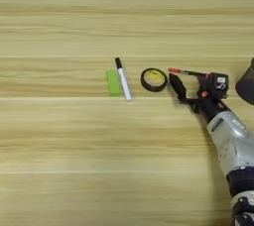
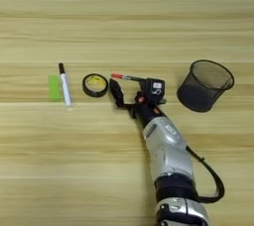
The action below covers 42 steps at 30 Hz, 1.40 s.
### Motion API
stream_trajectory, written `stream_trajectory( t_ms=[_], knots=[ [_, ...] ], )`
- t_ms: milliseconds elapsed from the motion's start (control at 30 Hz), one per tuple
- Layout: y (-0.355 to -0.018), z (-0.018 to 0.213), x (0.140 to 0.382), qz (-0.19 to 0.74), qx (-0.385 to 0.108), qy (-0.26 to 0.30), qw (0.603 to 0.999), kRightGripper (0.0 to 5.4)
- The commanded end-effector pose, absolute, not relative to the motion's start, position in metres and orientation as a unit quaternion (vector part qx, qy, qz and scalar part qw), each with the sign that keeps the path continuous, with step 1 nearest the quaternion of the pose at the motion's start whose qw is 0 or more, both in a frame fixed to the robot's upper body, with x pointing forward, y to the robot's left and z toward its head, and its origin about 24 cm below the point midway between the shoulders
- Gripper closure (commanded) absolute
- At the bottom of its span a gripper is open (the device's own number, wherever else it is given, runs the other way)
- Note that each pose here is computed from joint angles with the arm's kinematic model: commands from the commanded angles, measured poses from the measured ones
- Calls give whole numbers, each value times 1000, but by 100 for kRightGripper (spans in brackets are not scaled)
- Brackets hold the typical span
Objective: Move the objects on the table
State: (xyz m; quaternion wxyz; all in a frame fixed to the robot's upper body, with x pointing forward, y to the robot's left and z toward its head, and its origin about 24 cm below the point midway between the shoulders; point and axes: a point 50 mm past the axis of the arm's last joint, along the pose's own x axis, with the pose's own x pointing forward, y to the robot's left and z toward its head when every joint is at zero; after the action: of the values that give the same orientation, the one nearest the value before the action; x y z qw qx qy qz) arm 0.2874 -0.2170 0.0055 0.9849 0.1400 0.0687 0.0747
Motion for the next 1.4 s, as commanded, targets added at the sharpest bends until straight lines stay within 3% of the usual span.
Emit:
stream_trajectory(
  t_ms=[33, 667, 1200, 1400],
  knots=[
    [-217, 30, 308, 76, 109, 29, 991, 6],
    [-221, 36, 334, 74, 98, 21, 992, 6],
    [-209, 48, 316, 109, 99, -40, 988, 6],
    [-190, 51, 305, 141, 71, -50, 986, 6]
  ],
)
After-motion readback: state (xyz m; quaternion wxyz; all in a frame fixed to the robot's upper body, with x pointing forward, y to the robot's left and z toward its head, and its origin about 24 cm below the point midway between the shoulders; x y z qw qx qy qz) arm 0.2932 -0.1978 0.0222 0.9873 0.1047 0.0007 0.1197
